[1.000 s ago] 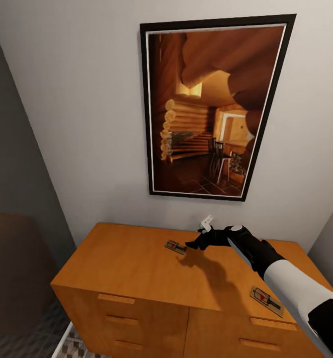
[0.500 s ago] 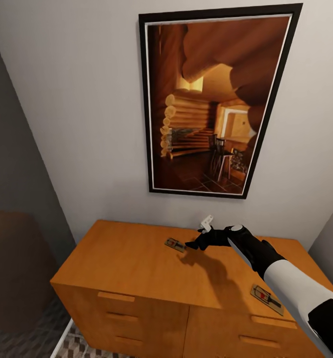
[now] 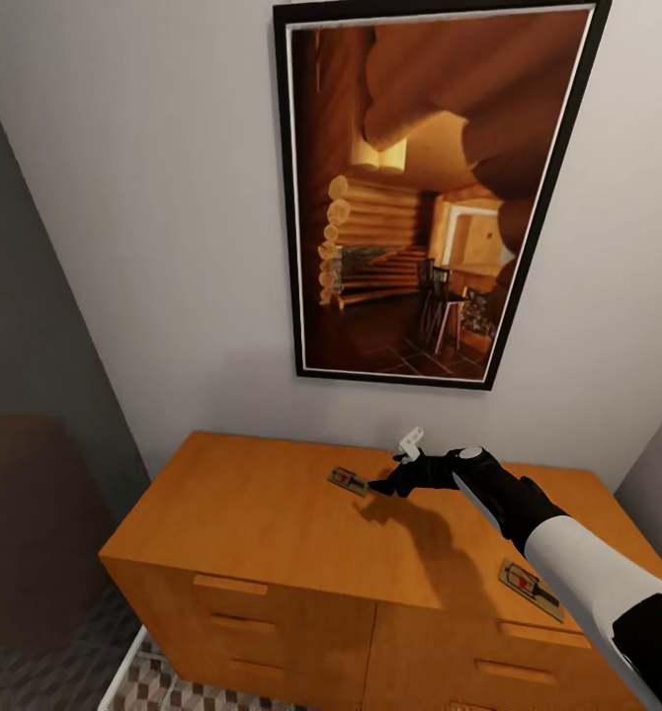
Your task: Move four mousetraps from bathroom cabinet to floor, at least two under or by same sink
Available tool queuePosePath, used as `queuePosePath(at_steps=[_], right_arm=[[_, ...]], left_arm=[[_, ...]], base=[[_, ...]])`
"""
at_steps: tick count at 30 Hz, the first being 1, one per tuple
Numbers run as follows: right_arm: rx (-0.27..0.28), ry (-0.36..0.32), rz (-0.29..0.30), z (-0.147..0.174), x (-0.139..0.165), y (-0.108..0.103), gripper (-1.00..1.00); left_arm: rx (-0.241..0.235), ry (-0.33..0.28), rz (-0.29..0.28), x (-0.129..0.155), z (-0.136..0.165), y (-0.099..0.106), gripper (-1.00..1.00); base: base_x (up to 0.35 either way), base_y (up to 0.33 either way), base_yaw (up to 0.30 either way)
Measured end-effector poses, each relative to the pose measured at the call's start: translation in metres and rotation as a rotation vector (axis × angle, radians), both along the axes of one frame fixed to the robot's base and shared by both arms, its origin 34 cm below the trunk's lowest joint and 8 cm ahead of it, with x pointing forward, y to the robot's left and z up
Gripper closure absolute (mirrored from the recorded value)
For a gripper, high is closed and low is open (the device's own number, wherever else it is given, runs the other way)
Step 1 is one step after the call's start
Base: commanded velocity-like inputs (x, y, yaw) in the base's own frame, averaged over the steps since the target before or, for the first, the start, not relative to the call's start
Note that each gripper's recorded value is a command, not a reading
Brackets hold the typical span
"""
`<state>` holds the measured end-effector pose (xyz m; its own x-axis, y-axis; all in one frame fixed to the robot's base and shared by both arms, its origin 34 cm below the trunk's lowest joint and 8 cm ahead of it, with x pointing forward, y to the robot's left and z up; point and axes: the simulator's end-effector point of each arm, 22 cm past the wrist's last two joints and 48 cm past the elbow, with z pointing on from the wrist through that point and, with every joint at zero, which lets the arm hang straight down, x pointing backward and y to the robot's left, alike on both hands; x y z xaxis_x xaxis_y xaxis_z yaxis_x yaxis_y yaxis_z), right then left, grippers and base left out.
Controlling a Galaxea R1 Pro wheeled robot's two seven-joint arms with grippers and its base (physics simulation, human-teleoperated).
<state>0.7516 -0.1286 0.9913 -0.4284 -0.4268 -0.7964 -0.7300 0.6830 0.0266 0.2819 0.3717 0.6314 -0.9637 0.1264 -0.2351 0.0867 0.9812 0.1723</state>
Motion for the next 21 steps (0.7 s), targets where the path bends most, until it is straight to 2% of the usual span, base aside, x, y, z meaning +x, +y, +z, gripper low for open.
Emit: queuePosePath(at_steps=[21], right_arm=[[-0.001, 0.013, 0.000, -0.0084, -0.0003, 0.0001, -1.00]], left_arm=[[-0.001, 0.013, -0.001, -0.0050, -0.0024, -0.0012, -1.00]], base=[[0.000, 0.000, 0.000]])
